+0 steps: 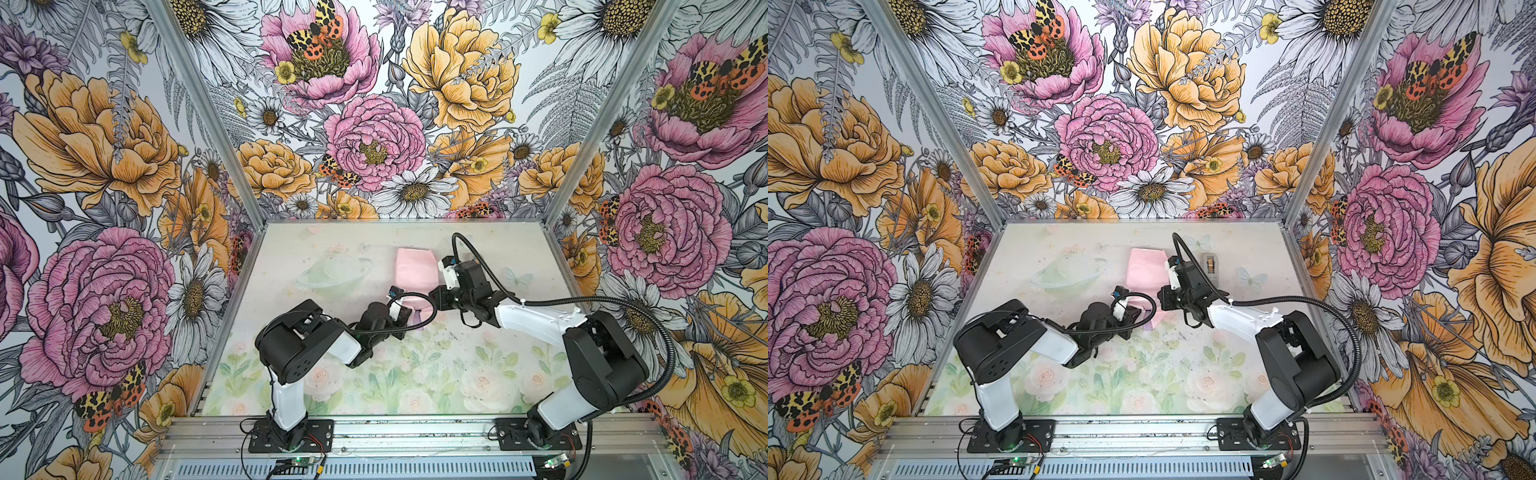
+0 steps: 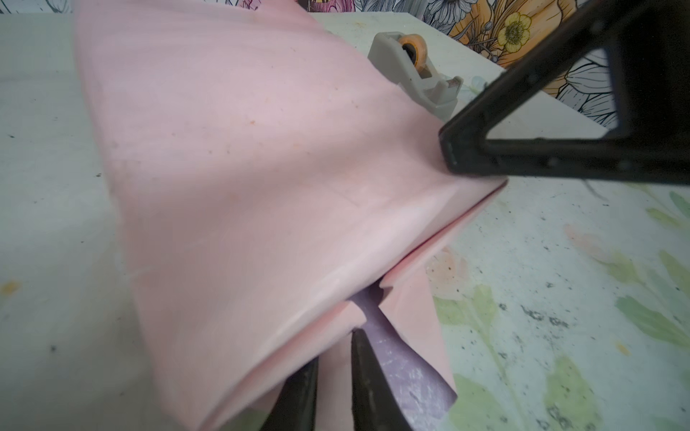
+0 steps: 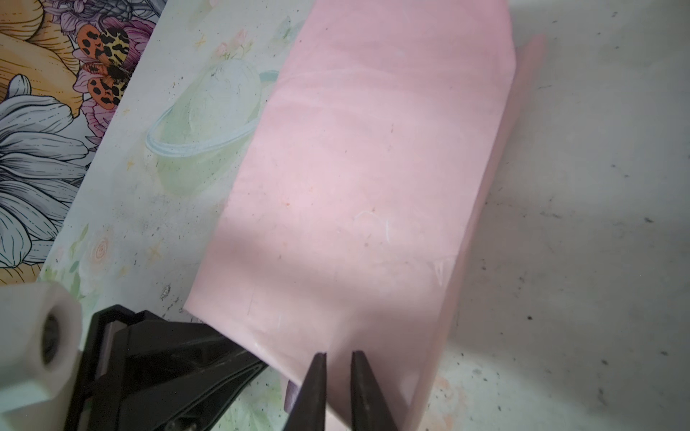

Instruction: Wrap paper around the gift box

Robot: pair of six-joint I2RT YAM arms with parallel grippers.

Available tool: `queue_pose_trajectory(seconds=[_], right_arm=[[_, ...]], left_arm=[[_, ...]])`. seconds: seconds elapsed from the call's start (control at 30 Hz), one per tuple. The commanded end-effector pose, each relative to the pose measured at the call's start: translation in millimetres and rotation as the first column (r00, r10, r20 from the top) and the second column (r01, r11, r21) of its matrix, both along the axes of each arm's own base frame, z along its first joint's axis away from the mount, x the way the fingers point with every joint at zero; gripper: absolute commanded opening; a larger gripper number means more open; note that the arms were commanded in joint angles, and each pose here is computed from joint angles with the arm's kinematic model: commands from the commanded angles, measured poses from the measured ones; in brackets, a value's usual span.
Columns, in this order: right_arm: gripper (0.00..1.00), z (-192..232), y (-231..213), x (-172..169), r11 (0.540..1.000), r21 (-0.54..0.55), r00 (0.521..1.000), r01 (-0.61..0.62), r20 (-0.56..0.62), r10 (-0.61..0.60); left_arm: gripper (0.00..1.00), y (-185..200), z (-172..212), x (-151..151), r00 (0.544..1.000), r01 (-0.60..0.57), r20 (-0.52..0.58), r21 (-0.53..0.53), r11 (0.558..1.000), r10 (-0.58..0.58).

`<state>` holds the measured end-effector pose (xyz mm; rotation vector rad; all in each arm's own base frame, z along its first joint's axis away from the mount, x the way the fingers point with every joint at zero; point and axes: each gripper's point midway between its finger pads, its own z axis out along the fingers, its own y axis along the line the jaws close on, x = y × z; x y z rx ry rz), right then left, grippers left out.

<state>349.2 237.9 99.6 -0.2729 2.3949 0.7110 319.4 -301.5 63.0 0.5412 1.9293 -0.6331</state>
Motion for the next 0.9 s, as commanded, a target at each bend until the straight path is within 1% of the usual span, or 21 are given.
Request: queue_pose_trajectory(seconds=[0.0,0.1,0.27,0.37,0.4,0.53,0.7,0.73,0.87], right_arm=[[0.21,8,0,-8,1.0,0.011,1.0,-0.008,0.004,0.008],[0.23,15,-1,-8,1.0,0.018,1.0,-0.007,0.02,0.006],[0.23,13,0,-8,1.0,0.018,1.0,-0.01,0.014,0.009],[0.22,11,0,-8,1.0,0.015,1.0,-0.012,0.011,0.012],[0.22,10,0,-8,1.0,0.013,1.0,-0.012,0.011,0.012],[0.21,9,0,-7,1.0,0.012,1.0,-0.012,0.008,0.012],[0.19,9,0,-8,1.0,0.013,1.0,-0.014,0.006,0.014],[0.19,7,0,-8,1.0,0.012,1.0,-0.015,0.002,0.015],[0.18,6,0,-8,1.0,0.012,1.0,-0.015,-0.001,0.015]], left_arm=[[0.22,3,38,-5,0.996,-0.015,0.092,-0.03,0.999,0.018],[0.24,15,41,-14,0.997,-0.038,0.071,-0.012,0.999,0.039],[0.25,45,36,-24,0.992,-0.121,0.022,0.051,0.991,0.121],[0.26,61,33,-27,0.984,-0.175,-0.01,0.085,0.981,0.176],[0.26,69,29,-25,0.977,-0.21,-0.015,0.11,0.972,0.213],[0.26,79,13,-22,0.966,-0.239,-0.057,0.159,0.958,0.251],[0.25,77,-7,-13,0.962,-0.233,-0.101,0.191,0.954,0.255],[0.25,70,-11,-13,0.967,-0.2,-0.122,0.187,0.962,0.225],[0.21,49,-14,-11,0.979,-0.126,-0.139,0.153,0.98,0.148]])
